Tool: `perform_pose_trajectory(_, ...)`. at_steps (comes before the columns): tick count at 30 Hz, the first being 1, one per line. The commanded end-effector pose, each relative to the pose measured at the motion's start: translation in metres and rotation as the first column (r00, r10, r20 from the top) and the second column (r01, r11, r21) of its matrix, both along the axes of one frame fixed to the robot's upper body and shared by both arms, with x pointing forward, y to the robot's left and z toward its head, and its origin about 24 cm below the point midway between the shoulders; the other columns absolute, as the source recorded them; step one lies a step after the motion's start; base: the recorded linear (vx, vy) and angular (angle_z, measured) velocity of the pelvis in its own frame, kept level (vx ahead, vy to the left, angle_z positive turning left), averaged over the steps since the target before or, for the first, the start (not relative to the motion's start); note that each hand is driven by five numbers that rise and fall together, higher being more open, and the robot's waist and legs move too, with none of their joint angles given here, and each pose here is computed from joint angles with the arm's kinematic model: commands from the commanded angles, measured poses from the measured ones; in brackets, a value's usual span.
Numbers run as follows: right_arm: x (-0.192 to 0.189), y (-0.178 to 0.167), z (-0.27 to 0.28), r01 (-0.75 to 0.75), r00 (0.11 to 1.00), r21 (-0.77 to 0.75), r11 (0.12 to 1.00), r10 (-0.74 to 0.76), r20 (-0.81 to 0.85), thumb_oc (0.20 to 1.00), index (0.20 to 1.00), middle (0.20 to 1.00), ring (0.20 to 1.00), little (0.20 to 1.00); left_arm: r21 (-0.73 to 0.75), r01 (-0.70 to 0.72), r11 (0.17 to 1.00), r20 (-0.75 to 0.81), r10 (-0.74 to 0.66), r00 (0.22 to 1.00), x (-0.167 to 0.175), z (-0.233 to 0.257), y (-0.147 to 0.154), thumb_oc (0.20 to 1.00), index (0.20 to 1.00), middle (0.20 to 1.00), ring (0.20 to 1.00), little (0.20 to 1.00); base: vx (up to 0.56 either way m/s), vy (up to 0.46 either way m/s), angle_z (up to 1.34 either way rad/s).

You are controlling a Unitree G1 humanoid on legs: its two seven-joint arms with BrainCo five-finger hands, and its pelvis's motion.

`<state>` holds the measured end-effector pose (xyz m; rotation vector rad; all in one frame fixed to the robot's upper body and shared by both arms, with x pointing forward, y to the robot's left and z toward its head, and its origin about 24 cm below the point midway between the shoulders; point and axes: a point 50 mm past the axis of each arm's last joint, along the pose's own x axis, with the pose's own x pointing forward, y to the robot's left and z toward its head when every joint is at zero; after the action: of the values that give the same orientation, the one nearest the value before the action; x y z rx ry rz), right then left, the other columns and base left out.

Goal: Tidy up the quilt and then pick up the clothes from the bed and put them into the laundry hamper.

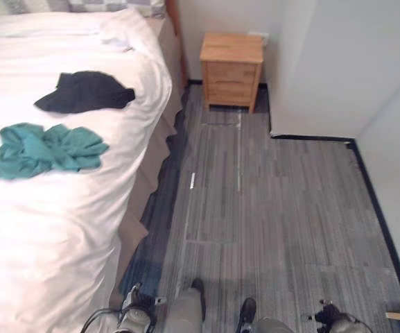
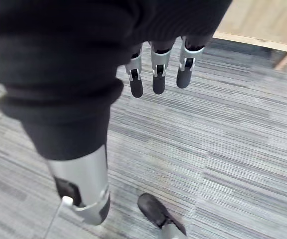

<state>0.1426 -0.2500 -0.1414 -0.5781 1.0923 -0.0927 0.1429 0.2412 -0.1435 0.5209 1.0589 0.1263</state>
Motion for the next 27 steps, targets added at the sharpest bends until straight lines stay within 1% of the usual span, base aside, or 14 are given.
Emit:
perform_pose_trajectory(1,0.000,-0.010,0.004,0.001,1.000,-0.029,1.000,0.000,0.018,1.000,1.000,1.000,1.000,1.000,0.031,-0.043,0.999,-0.017,0.043,0.999,-0.010,-0.001,0.011,1.000,1.000,1.000,1.000,1.000,0.48,0.117,0.14)
perform_pose_trajectory(5,0.001,-0.008,0.003,-0.014,1.000,-0.024,1.000,0.014,0.014,1.000,1.000,1.000,1.000,1.000,0.030,-0.043,0.999,-0.081,0.045,0.996,-0.028,-0.007,0.012,1.000,1.000,1.000,1.000,1.000,0.52,0.129,0.14)
perform_pose_trajectory(9,-0.012,-0.005,-0.003,0.003,1.000,-0.014,1.000,-0.003,-0.031,1.000,1.000,1.000,1.000,1.000,0.041,-0.001,0.999,-0.143,0.007,0.990,-0.039,-0.010,0.014,1.000,1.000,1.000,1.000,1.000,0.55,0.179,-0.11)
perform_pose_trajectory(11,-0.012,-0.004,-0.003,0.004,0.999,-0.006,1.000,-0.004,-0.036,1.000,1.000,1.000,1.000,1.000,0.047,0.028,0.998,-0.154,-0.020,0.988,-0.037,-0.009,0.015,1.000,1.000,1.000,1.000,1.000,0.47,0.264,-0.14)
perform_pose_trajectory(15,0.001,0.000,0.001,0.015,1.000,0.007,1.000,-0.015,0.025,1.000,1.000,1.000,1.000,1.000,0.085,0.083,0.993,-0.136,-0.071,0.988,-0.025,-0.004,0.021,1.000,1.000,1.000,1.000,1.000,0.49,0.156,0.41)
perform_pose_trajectory(16,0.001,0.000,0.001,0.015,1.000,0.007,1.000,-0.015,0.025,1.000,1.000,1.000,1.000,1.000,0.085,0.083,0.993,-0.135,-0.071,0.988,-0.024,-0.003,0.020,1.000,1.000,1.000,1.000,1.000,0.59,-0.064,0.47)
perform_pose_trajectory(17,0.005,0.004,0.002,0.010,0.999,0.021,1.000,-0.011,0.049,1.000,1.000,1.000,1.000,1.000,0.099,0.120,0.988,-0.104,-0.110,0.988,-0.013,0.001,0.021,1.000,1.000,1.000,1.000,1.000,0.64,-0.120,0.38)
perform_pose_trajectory(20,0.010,0.005,0.005,0.007,0.997,0.029,1.000,-0.009,0.073,1.000,1.000,1.000,1.000,1.000,0.113,0.146,0.983,-0.060,-0.140,0.988,0.002,0.006,0.021,1.000,1.000,1.000,1.000,1.000,0.72,-0.168,0.33)
perform_pose_trajectory(22,0.013,0.006,0.006,-0.012,0.997,0.021,1.000,0.010,0.077,1.000,1.000,1.000,1.000,1.000,0.115,0.170,0.979,-0.057,-0.164,0.985,0.006,0.007,0.017,1.000,1.000,1.000,1.000,1.000,0.80,-0.194,0.84)
perform_pose_trajectory(24,0.014,0.007,0.006,-0.035,0.997,0.015,0.999,0.034,0.071,1.000,1.000,1.000,1.000,1.000,0.113,0.169,0.979,-0.070,-0.162,0.984,0.001,0.005,0.017,1.000,1.000,1.000,1.000,1.000,0.78,-0.192,0.74)
perform_pose_trajectory(25,0.014,0.001,0.007,-0.040,0.997,-0.005,0.999,0.040,0.069,1.000,1.000,1.000,1.000,1.000,0.097,0.183,0.978,-0.074,-0.176,0.982,0.000,0.002,0.010,1.000,1.000,1.000,1.000,1.000,0.65,-0.176,0.25)
perform_pose_trajectory(27,0.013,0.000,0.007,-0.051,0.997,-0.011,0.999,0.051,0.056,1.000,1.000,1.000,1.000,1.000,0.084,0.167,0.982,-0.077,-0.161,0.984,-0.003,0.000,0.008,1.000,1.000,1.000,1.000,1.000,0.48,-0.195,0.13)
